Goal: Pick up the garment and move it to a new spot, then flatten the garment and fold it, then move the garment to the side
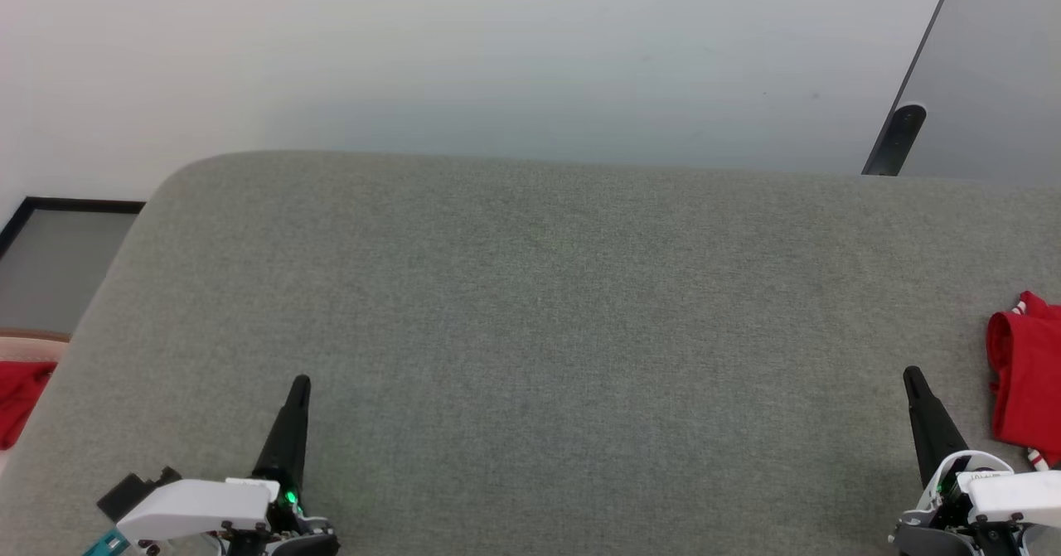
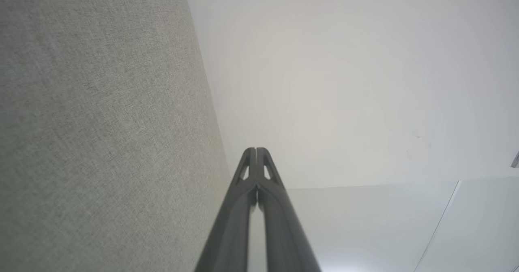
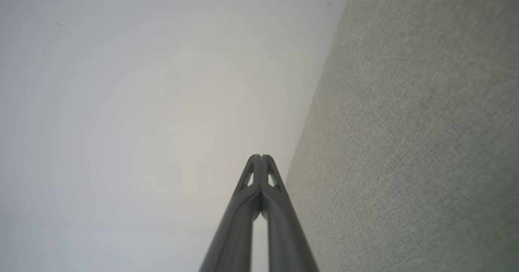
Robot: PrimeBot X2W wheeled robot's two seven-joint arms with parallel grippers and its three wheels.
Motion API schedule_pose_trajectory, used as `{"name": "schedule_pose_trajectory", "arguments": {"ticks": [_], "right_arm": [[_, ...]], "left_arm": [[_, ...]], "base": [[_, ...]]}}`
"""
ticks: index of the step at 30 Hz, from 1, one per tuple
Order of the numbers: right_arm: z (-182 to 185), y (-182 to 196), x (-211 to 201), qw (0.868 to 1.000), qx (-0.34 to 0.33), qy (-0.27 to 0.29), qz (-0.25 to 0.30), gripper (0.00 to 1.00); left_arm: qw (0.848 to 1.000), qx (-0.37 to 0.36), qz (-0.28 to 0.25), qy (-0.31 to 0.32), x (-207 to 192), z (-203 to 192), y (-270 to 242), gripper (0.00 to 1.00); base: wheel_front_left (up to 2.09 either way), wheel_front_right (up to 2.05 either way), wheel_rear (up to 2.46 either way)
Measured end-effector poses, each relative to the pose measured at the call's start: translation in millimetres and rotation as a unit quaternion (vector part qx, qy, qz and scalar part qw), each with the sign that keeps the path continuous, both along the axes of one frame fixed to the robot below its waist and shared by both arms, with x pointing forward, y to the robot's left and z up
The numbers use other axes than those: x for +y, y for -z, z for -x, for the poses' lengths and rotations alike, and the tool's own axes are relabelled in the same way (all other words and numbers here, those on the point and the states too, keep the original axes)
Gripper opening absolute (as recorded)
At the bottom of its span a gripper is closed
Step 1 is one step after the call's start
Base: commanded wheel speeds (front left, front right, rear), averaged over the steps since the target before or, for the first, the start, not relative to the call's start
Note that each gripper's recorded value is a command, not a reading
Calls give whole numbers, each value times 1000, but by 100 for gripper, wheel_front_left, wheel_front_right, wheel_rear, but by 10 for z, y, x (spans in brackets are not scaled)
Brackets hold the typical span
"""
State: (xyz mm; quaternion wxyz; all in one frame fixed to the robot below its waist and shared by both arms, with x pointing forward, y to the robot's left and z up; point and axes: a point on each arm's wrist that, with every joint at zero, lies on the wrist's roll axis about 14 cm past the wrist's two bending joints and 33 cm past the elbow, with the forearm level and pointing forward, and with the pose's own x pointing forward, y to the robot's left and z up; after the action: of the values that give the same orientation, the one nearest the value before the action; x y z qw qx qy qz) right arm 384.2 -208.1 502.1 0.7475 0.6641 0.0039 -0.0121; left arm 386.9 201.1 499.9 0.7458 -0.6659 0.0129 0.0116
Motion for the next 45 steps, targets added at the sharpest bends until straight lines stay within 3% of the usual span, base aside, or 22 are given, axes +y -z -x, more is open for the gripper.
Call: {"name": "schedule_pose_trajectory", "arguments": {"ticks": [18,45], "right_arm": [[-31,-19,71,998,-6,-4,-59,0],[-45,-38,76,998,-9,-5,-60,0]], "left_arm": [[998,-12,59,-1,-13,-7,-41,0],[998,-12,59,-1,-13,-7,-42,0]], "base": [[0,0,0],[0,0,0]]}}
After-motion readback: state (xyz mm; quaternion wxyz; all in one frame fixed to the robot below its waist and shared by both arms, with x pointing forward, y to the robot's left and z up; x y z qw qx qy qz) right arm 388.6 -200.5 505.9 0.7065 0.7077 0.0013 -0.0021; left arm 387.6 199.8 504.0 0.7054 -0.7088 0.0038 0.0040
